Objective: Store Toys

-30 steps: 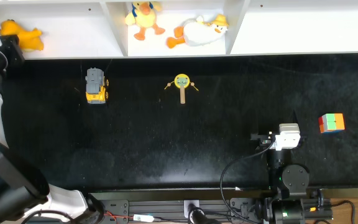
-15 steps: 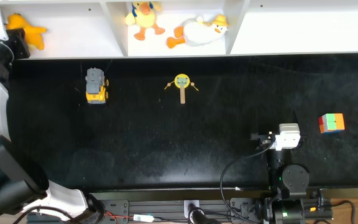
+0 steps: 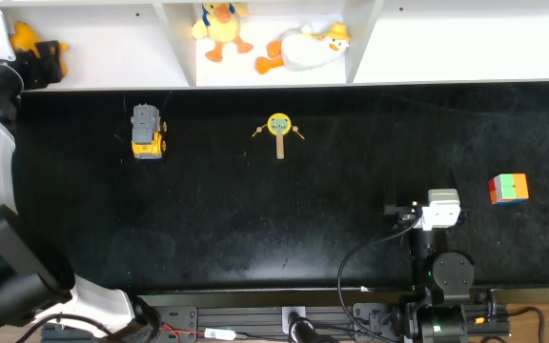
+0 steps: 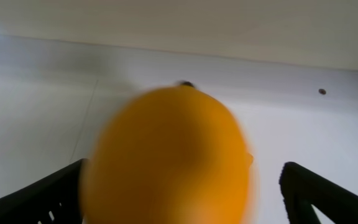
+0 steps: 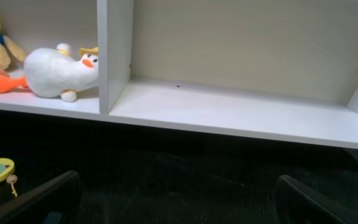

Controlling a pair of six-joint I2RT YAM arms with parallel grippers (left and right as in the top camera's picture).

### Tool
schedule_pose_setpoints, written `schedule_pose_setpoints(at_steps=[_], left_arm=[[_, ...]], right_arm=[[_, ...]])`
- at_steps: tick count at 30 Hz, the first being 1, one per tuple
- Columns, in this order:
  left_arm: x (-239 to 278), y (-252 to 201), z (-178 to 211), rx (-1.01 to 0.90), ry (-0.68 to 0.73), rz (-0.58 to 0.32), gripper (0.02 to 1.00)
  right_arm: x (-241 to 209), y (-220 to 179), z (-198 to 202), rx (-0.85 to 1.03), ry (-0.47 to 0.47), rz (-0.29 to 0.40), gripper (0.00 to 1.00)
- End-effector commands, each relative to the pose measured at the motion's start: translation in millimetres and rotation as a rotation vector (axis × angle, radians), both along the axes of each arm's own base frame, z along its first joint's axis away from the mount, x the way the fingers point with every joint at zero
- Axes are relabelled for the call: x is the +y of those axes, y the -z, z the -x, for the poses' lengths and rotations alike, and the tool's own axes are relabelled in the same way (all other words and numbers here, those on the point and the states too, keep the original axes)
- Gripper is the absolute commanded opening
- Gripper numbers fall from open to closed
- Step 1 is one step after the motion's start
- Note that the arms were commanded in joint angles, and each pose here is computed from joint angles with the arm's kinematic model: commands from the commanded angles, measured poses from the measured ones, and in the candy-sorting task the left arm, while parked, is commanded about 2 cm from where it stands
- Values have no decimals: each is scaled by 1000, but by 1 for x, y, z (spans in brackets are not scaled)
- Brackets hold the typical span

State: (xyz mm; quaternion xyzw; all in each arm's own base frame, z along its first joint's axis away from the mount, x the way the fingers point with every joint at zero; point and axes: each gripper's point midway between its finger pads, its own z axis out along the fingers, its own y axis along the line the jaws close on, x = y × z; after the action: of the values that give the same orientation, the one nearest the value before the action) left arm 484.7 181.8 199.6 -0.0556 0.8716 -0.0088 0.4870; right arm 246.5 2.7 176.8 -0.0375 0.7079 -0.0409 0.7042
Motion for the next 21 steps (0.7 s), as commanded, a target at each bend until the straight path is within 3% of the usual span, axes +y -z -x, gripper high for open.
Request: schedule_pose_setpoints(at_steps=[1, 12, 21], left_arm=[[-3, -4, 0, 3, 5, 2, 998], [-15, -17, 33, 64, 12, -33, 998], [-63, 30, 100, 162, 39, 14, 998]], right_arm=[[2, 4, 0, 2, -8, -1, 996], [2, 4, 0, 2, -8, -1, 996], [2, 4, 0, 2, -7, 0, 996]])
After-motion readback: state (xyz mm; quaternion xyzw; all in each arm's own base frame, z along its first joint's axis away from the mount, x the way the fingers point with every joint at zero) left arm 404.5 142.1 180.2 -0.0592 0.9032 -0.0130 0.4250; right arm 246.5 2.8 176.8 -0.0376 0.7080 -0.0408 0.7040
